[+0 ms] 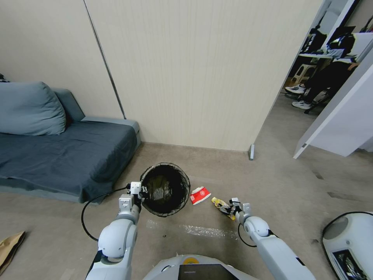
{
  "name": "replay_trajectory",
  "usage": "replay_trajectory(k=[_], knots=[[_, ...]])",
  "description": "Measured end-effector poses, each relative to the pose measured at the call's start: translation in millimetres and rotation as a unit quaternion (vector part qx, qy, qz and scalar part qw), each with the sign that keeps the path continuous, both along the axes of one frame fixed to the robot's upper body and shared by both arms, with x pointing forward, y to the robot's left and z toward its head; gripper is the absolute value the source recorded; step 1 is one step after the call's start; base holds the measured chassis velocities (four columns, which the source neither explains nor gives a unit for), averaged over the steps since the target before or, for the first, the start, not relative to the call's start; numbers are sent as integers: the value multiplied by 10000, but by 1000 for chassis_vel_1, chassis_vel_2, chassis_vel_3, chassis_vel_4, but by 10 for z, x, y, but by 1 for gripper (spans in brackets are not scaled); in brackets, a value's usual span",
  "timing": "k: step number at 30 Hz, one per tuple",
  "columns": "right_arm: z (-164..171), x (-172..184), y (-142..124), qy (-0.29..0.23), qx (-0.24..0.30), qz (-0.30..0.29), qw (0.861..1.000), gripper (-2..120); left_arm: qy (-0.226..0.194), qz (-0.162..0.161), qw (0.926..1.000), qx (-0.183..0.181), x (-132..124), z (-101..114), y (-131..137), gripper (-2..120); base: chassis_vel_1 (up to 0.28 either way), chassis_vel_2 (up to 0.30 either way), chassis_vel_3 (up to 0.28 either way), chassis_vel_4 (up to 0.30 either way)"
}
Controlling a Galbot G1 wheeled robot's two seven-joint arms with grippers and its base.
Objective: Pick up the trash bin, then pick up the garbage from the floor and place it into the trash bin.
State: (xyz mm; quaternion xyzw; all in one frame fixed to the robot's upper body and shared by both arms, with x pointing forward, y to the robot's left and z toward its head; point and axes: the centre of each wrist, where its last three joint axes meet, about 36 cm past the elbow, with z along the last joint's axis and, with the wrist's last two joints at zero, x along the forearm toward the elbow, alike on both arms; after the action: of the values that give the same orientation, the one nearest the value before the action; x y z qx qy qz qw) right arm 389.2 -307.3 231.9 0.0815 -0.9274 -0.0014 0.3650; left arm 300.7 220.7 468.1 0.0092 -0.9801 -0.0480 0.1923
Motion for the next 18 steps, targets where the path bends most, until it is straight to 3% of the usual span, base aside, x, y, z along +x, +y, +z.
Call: replay_trajectory(k=[18], knots=[[-226,100,161,123,-118,39,9998,100,-20,52,10000,10,13,7,57,1,0,0,0,0]])
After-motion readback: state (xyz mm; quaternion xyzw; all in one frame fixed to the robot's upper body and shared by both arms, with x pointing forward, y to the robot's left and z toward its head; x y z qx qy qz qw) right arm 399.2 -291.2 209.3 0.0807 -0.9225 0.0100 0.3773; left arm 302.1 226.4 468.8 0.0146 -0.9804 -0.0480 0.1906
